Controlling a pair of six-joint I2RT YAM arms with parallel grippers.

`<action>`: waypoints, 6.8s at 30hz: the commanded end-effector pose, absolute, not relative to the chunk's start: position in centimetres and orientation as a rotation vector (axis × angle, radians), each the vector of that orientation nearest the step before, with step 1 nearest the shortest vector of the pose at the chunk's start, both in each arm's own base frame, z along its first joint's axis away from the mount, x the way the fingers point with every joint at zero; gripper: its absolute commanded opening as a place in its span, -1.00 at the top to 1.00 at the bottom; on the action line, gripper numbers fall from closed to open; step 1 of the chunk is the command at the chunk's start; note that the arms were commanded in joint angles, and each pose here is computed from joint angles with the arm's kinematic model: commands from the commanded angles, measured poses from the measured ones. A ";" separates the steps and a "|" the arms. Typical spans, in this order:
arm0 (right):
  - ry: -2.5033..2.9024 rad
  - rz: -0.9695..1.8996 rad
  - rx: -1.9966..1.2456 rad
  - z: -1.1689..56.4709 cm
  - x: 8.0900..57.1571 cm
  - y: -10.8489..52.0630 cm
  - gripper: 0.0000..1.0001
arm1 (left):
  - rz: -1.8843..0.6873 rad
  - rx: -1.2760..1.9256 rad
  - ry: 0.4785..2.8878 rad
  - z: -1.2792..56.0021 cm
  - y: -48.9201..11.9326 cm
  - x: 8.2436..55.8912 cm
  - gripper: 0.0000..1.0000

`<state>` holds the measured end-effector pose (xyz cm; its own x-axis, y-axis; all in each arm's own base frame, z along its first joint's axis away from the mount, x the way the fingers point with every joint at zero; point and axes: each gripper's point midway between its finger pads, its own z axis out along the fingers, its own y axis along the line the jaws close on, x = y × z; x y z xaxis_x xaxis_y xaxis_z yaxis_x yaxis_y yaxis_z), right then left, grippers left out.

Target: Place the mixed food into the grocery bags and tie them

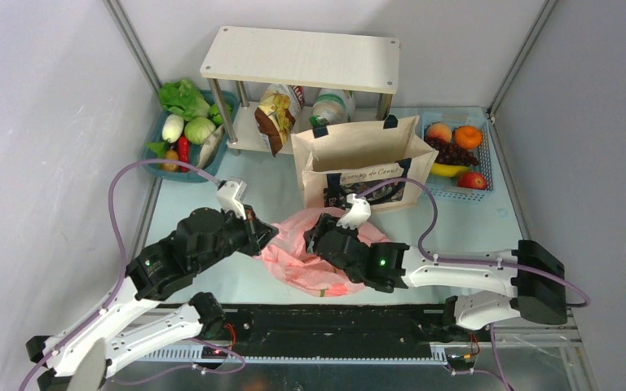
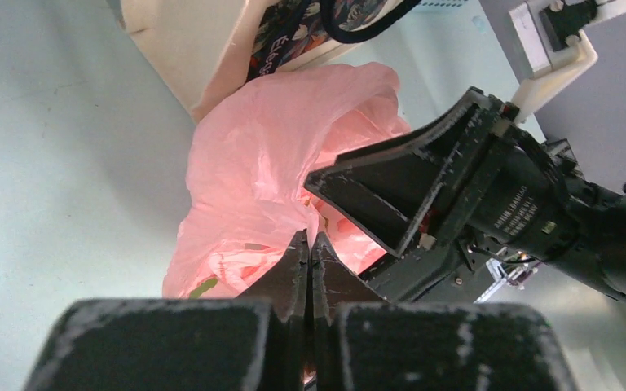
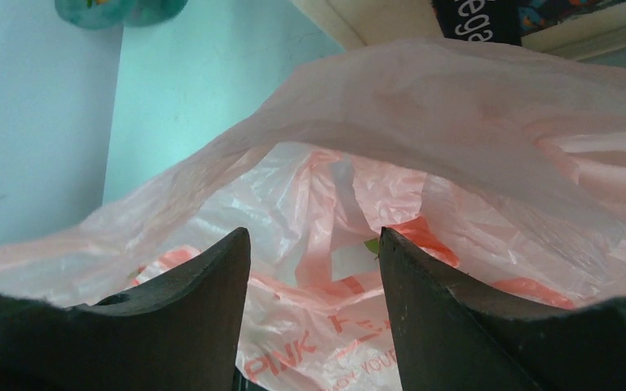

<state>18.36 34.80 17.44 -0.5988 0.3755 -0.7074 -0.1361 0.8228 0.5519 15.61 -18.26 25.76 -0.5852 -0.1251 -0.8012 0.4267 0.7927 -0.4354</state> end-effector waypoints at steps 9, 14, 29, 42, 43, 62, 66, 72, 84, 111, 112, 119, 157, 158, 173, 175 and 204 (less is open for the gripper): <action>2.031 0.713 0.459 15.7 23.4 35.5 -0.22 | -0.910 0.175 2.028 27.4 -19.9 15.3 1.00; 2.029 0.675 0.446 13.9 26.0 35.7 -0.24 | -0.916 0.161 2.013 27.9 -19.9 15.5 1.00; 2.155 0.685 0.178 15.8 23.1 34.1 1.00 | -0.653 0.074 2.014 26.0 -16.4 20.0 1.00; 2.158 0.820 0.067 20.2 16.4 20.7 1.00 | -0.290 -0.039 2.097 23.7 -9.6 23.9 1.00; 2.149 0.784 0.108 20.1 16.7 19.3 1.00 | -0.259 -0.063 2.094 23.6 -8.8 24.1 1.00; 2.010 0.846 -0.003 23.4 14.3 13.9 -0.09 | -0.382 0.069 2.057 22.1 -10.0 23.5 1.00; 2.112 0.906 -0.166 23.0 13.6 16.3 -0.40 | -0.454 0.120 2.043 22.5 -11.2 23.2 1.00; 2.227 0.832 -0.210 22.3 13.7 17.4 -0.52 | -0.467 0.128 2.035 22.6 -11.3 23.1 1.00; 2.431 0.303 -0.076 18.2 13.6 12.7 -0.67 | -0.440 0.110 2.029 22.5 -10.9 23.2 1.00; 2.108 -0.146 0.758 20.1 18.4 1.3 1.00 | 0.023 -0.366 1.847 24.4 -0.6 23.2 1.00; 2.091 -0.153 0.793 20.4 18.4 0.7 1.00 | 0.026 -0.394 1.822 24.8 -0.1 22.9 1.00; 2.183 0.301 0.375 23.1 20.2 7.8 1.00 | -0.202 -0.207 1.805 25.9 -4.3 23.2 1.00; 1.969 1.271 -0.030 39.4 15.7 23.7 1.00 | -0.651 0.740 1.437 27.8 -30.2 17.7 1.00; 1.953 1.293 -0.042 40.1 15.4 23.8 1.00 | -0.648 0.763 1.431 27.5 -30.6 17.7 1.00; 1.855 1.510 -0.209 44.9 11.9 24.9 1.00 | -0.721 0.945 1.445 22.2 -37.8 17.5 1.00; 1.839 1.542 -0.225 45.7 11.5 24.9 1.00 | -0.730 0.952 1.429 22.4 -38.1 17.3 1.00; 1.611 1.817 -0.303 54.5 7.9 27.2 1.00 | -0.742 0.824 1.624 24.3 -45.1 19.5 1.00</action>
